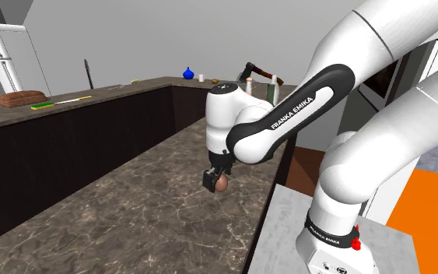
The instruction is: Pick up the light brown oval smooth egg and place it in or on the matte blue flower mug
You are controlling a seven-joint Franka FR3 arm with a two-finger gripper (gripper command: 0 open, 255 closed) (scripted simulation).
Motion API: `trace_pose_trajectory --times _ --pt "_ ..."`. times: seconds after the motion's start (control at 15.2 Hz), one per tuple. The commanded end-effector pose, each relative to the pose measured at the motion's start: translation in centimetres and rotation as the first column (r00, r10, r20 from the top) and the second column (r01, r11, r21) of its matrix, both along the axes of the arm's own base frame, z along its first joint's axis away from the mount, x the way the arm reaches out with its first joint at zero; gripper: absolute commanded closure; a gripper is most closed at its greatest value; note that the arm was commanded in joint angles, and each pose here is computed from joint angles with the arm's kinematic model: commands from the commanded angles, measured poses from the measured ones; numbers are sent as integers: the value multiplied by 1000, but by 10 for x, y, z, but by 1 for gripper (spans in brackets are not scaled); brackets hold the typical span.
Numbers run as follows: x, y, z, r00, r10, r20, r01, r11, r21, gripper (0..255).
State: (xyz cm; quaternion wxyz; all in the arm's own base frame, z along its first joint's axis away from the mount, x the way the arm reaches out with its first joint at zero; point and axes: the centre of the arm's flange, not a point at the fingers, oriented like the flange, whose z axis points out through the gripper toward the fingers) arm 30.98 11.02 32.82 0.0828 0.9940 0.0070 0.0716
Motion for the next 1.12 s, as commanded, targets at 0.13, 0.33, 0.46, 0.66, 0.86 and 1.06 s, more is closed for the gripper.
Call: trace_pose_trajectory --times 0.13,0.33,0.46,0.66,0.86,1.06 --pt "0 0 0 1000 0 0 0 1000 0 0" --pt "0 0 0 1000 0 0 0 1000 0 255" --pt "0 0 0 1000 0 0 0 1000 0 255" --pt "0 0 0 1000 0 0 0 1000 0 255" --pt "0 0 0 1000 0 0 0 1000 0 255" --pt "0 0 16 1000 0 0 0 1000 0 255"
